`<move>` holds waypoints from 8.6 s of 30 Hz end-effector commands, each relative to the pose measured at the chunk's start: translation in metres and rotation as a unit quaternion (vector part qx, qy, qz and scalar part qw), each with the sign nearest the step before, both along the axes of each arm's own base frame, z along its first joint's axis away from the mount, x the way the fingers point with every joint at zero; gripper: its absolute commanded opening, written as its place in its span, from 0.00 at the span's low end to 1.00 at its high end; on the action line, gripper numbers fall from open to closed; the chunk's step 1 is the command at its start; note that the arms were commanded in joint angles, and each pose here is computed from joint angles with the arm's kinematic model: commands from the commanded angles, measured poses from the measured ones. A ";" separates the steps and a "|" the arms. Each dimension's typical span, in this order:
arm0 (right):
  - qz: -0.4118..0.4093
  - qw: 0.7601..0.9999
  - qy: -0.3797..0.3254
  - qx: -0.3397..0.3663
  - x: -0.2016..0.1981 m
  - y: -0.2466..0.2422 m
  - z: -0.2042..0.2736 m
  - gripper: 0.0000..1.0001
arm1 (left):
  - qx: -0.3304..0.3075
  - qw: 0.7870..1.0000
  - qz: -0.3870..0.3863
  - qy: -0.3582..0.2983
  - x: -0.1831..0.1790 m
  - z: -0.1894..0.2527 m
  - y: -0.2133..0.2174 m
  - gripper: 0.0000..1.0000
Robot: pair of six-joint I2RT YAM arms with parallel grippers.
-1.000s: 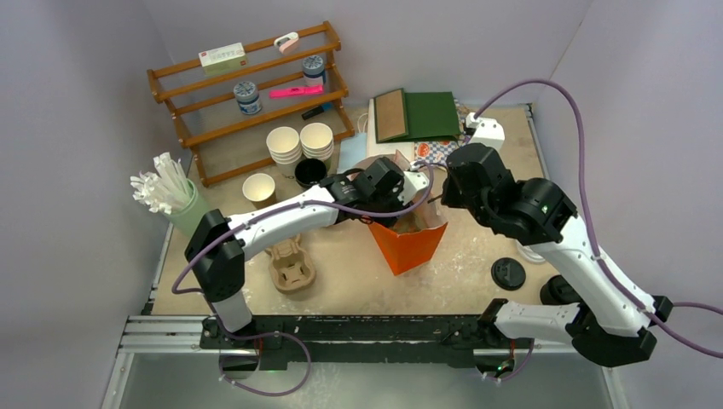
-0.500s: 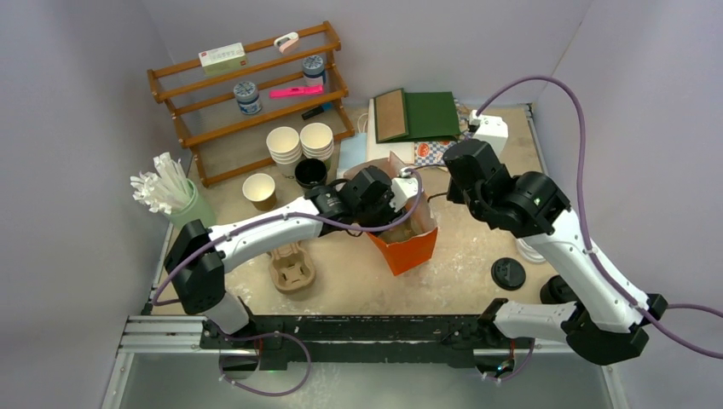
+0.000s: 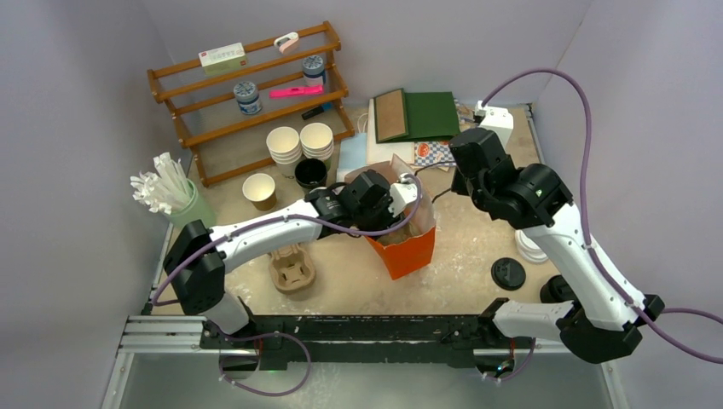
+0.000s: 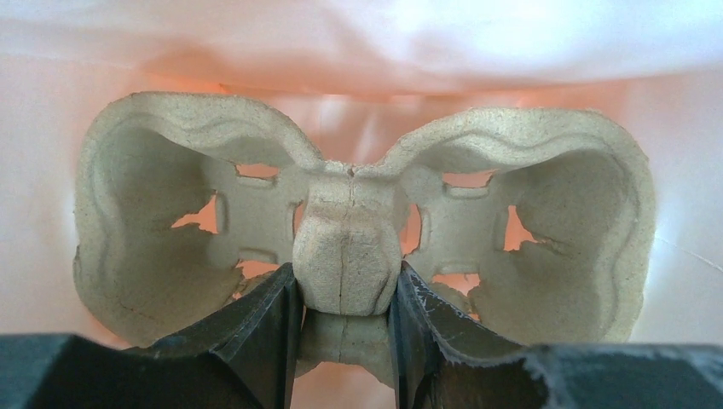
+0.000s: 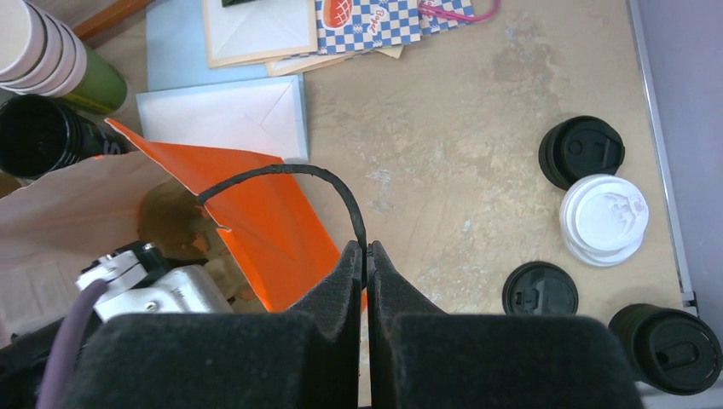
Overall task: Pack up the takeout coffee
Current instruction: Place the cup tray in the takeout bag, then adjust the takeout bag at the center of the board.
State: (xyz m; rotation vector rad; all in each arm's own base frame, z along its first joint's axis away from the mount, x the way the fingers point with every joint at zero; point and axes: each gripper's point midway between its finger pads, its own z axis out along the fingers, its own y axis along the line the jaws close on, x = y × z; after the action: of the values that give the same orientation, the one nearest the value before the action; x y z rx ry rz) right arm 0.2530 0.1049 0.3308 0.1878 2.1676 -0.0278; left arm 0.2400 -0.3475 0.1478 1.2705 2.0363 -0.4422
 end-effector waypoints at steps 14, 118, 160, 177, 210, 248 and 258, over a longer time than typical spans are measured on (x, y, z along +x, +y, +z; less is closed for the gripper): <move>0.018 0.999 -0.034 0.021 -0.001 -0.001 0.030 0.00 | 0.015 0.999 -0.021 0.019 -0.009 -0.014 0.000 0.35; 0.052 0.997 -0.025 0.051 -0.009 0.011 0.023 0.00 | -0.215 0.952 0.218 -0.026 -0.002 0.223 0.009 0.85; 0.064 0.991 0.005 0.116 -0.025 0.026 0.010 0.00 | -0.390 0.811 0.374 0.225 0.026 0.184 0.122 0.98; 0.038 0.992 -0.006 0.121 -0.021 0.021 0.011 0.00 | -0.347 0.779 0.449 0.266 0.005 0.177 0.146 0.84; 0.065 0.991 -0.010 0.112 -0.014 0.031 0.017 0.00 | -0.336 0.634 0.571 0.399 -0.022 0.131 0.043 0.83; 0.281 0.936 -0.105 0.185 -0.078 0.049 0.078 0.00 | -0.365 0.814 0.415 0.181 0.011 0.194 0.038 0.00; 0.325 0.920 -0.080 0.202 -0.099 0.057 0.055 0.00 | -0.318 0.879 0.325 0.141 0.008 0.210 0.024 0.00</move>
State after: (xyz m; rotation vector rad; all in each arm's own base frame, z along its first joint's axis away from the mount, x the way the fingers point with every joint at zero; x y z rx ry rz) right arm 0.1537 0.1506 0.3866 -0.2401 1.9644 0.7514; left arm 0.2480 -0.3131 0.3308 -0.0688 2.2068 -0.8661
